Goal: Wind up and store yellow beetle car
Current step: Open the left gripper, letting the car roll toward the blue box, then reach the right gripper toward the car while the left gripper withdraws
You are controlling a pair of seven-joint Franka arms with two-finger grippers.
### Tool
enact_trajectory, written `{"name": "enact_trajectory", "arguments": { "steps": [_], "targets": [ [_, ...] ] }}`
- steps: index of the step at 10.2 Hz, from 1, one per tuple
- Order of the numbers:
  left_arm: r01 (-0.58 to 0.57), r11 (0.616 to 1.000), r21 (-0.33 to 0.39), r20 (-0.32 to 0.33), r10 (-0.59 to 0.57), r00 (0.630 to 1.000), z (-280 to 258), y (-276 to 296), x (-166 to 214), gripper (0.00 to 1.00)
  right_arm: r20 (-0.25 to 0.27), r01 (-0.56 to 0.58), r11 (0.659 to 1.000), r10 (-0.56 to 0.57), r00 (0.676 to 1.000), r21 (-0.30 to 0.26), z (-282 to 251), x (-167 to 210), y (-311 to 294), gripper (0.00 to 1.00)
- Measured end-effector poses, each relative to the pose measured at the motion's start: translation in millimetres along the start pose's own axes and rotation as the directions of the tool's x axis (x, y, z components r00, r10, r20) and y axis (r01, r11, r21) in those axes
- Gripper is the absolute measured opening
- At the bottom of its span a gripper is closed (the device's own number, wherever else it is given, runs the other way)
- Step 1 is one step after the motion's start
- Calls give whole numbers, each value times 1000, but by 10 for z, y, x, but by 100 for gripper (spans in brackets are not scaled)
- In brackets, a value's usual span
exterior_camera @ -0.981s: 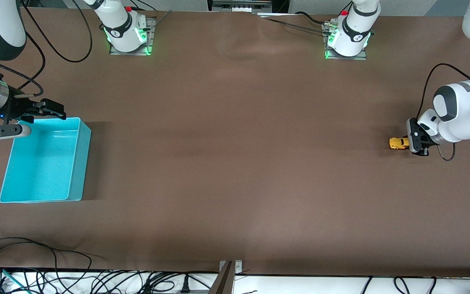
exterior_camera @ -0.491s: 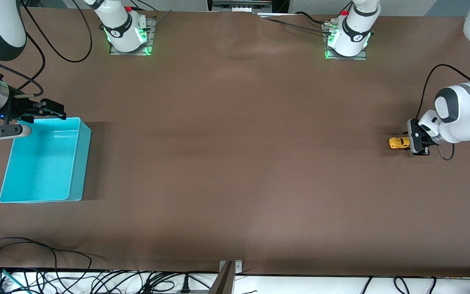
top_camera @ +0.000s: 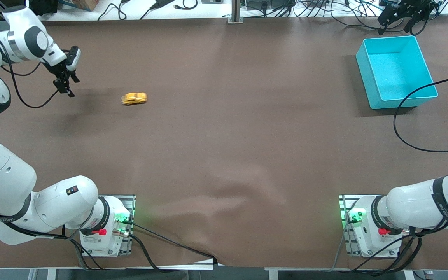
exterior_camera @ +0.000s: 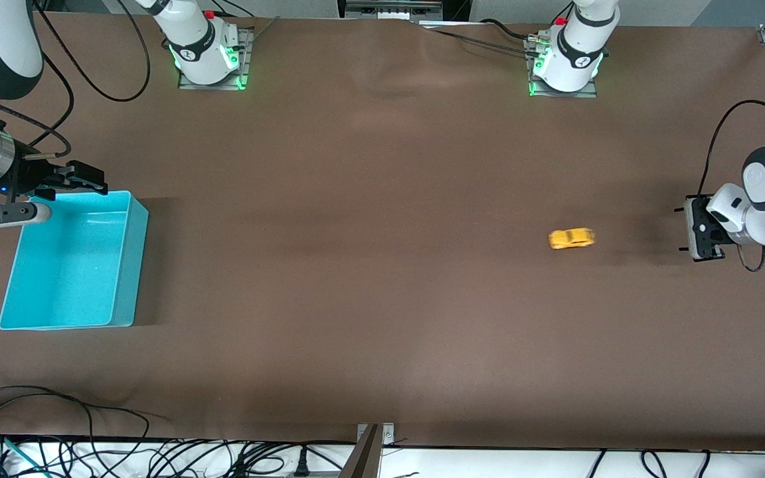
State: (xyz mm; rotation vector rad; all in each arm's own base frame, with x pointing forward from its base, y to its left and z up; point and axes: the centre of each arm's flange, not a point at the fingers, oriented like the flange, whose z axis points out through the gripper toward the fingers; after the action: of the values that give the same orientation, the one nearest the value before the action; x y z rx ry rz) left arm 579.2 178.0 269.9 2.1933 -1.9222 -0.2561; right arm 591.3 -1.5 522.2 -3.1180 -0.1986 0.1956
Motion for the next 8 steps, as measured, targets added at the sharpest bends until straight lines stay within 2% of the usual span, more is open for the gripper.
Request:
{"name": "enact_trajectory", "arguments": {
  "steps": [2,4,8],
  "targets": [
    [19,1000,-7,-2,-19,1000,-362,-56,397,100,0,18,1000,-18,1000,0,0,-1,7,100],
    [29,999,22,5,-30,1000,-779,-125,933,100,-1,38,999,-38,999,0,-1,-4,36,100],
    [0,997,76,40,-3,999,-1061,-91,2103,100,14,33,999,-33,999,4,79,22,102,100]
  ]
}}
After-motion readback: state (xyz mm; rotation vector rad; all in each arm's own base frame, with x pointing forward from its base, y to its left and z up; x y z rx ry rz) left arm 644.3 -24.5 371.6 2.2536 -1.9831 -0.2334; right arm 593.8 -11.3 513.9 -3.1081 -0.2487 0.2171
